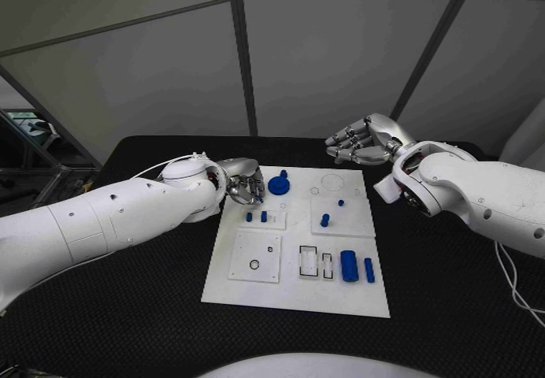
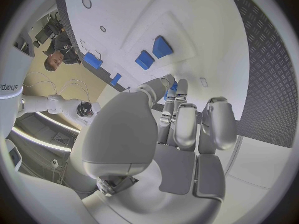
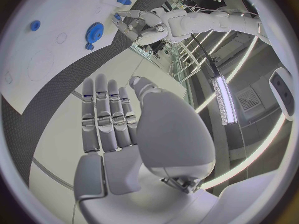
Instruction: Assemble the parts on the task board
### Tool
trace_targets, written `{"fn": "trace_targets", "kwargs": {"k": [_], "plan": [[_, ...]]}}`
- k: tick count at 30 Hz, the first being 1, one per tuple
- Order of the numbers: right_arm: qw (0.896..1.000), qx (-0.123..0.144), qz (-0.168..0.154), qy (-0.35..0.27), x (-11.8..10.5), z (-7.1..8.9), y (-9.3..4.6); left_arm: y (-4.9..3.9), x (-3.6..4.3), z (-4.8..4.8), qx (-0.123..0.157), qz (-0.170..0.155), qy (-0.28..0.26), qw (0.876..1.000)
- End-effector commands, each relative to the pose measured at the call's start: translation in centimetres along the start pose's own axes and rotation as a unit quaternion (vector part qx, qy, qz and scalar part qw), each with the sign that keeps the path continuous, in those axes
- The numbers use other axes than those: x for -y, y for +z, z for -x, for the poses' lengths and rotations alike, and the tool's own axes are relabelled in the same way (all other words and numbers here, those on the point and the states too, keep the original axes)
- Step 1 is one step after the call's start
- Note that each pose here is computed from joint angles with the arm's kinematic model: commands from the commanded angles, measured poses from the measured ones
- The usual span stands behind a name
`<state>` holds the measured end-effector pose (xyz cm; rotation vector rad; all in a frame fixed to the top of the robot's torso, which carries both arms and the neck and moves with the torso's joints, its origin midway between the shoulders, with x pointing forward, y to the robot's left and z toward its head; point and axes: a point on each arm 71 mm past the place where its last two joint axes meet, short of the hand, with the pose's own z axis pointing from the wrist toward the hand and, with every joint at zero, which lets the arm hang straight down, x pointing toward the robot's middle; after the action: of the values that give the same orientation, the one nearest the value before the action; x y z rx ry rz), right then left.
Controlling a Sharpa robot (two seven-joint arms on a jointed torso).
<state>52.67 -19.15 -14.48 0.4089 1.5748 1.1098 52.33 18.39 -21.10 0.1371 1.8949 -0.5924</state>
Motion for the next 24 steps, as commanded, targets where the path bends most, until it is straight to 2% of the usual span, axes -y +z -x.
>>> {"fn": "trace_targets", "kwargs": {"k": [1,24], "plan": [[1.000,-0.002,0.004,0.001,-0.16,0.00,0.05,0.13,0.58,-0.39,-0.011,-0.011,-0.002,1.000],[1.000,-0.003,0.003,0.001,-0.13,-0.03,0.10,0.08,0.69,-0.33,-0.006,-0.017,-0.003,1.000]]}}
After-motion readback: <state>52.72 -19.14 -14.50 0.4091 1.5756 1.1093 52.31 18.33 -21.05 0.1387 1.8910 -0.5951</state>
